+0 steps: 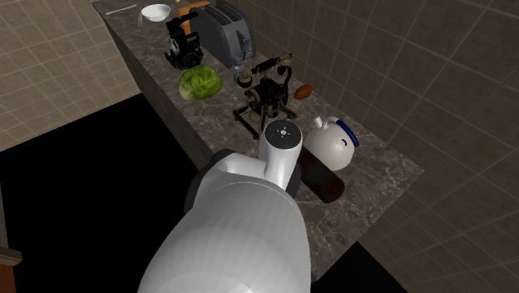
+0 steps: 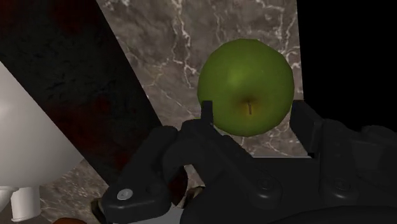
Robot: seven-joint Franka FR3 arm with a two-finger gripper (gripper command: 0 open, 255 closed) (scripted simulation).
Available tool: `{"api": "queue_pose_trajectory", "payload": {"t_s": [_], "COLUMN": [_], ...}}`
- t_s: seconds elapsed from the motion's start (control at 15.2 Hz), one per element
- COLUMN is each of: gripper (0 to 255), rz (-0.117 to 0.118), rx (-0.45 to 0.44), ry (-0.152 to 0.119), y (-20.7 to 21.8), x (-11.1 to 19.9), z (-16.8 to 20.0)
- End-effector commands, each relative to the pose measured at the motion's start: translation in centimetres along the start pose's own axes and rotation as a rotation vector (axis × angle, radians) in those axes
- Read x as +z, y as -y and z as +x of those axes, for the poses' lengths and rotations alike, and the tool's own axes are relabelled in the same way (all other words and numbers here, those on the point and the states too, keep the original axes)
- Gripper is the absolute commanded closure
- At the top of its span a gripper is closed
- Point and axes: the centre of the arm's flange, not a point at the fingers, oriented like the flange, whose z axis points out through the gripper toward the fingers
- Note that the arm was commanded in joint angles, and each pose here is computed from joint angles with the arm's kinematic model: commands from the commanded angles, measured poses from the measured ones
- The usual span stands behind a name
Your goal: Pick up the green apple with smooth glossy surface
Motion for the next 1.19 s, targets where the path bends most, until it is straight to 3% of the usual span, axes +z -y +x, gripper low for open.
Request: {"api": "queue_pose_trajectory", "payload": {"t_s": [0.0,0.53,1.12], "gripper": [255,255,255], "rz": [0.000,0.000,0.000], "rx": [0.000,0.000,0.000], "ry": [0.000,0.000,0.000], "y": [0.0,0.0,-0.3], "x": [0.1,0.0,-4.6], "z": [0.0,0.0,1.1]}}
